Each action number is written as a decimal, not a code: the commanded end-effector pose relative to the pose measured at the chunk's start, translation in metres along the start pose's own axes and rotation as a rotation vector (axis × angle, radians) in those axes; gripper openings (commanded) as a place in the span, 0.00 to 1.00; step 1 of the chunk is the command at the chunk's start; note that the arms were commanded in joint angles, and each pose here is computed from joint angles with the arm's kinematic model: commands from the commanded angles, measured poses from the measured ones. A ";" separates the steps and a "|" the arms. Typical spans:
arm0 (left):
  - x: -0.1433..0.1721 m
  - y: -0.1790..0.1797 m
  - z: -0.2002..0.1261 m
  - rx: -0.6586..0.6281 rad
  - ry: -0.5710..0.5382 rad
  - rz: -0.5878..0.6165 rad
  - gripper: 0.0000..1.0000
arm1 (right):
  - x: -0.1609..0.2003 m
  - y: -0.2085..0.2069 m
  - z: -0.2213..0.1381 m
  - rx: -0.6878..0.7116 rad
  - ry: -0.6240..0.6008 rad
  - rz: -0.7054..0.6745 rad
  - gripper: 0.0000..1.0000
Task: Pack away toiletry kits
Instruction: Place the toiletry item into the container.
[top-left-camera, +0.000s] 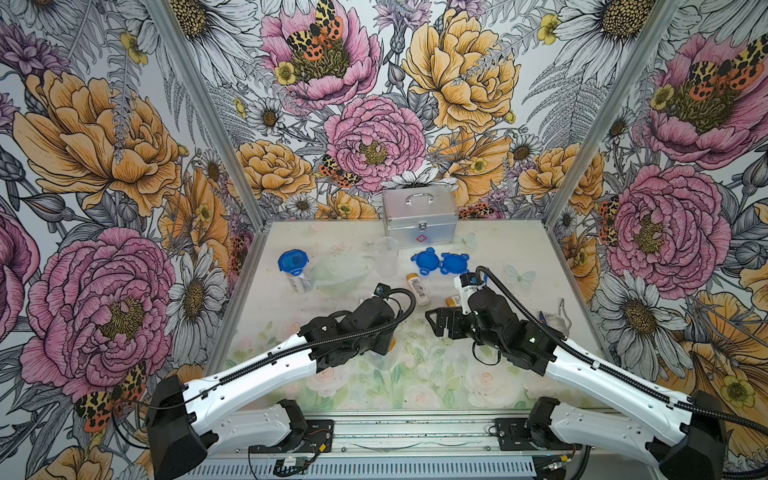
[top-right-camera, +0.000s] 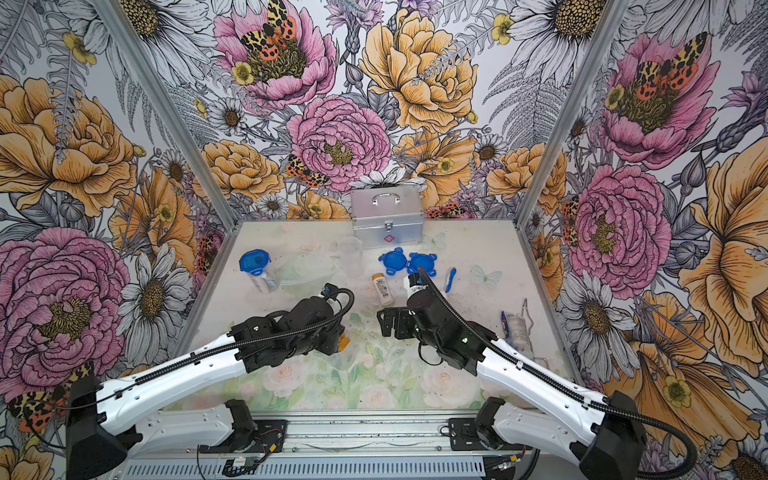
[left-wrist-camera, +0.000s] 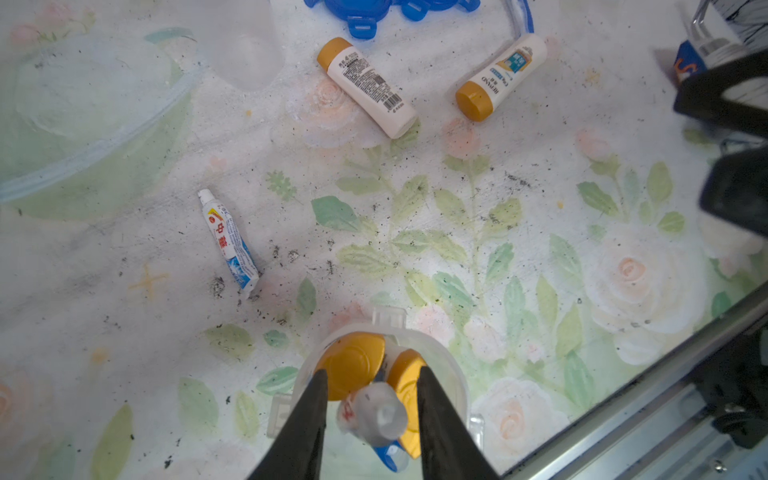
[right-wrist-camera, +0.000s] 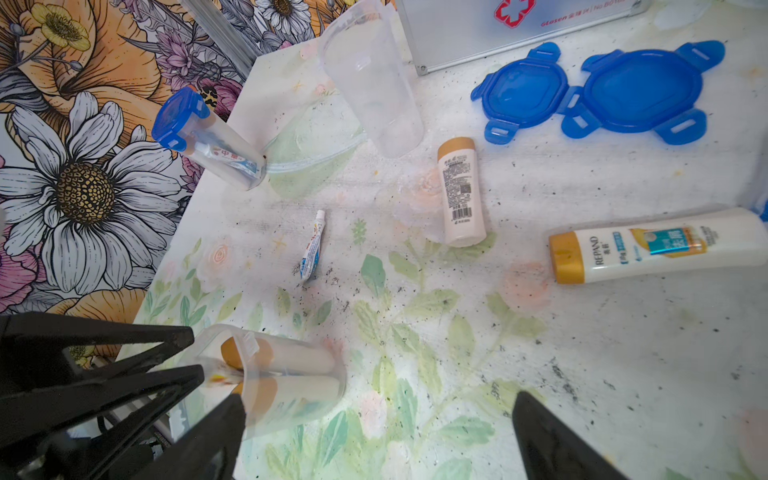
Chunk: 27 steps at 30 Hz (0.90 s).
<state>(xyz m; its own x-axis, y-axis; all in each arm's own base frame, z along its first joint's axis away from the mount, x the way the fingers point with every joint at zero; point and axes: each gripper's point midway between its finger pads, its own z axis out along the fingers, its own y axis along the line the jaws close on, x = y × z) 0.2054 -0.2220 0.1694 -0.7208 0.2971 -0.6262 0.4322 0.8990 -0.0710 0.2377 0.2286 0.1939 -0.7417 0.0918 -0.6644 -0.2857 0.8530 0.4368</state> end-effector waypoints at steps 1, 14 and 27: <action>-0.007 -0.003 -0.008 0.026 -0.048 -0.002 0.43 | -0.002 -0.006 -0.002 0.022 -0.007 -0.002 0.99; -0.015 0.012 -0.043 0.109 -0.051 -0.212 0.77 | -0.001 -0.038 0.016 0.158 0.116 0.037 0.99; -0.021 0.035 -0.064 0.178 -0.016 -0.417 0.99 | -0.008 -0.063 0.092 0.216 0.375 0.039 0.99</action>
<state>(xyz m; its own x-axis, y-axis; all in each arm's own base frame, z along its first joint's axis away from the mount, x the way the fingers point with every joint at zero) 0.2066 -0.1725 0.2159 -0.8328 -0.0673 -0.5494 0.1930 0.8950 -0.4022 0.3122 0.2146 0.1091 -0.9266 0.0174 -0.3757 -0.0968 0.9542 0.2829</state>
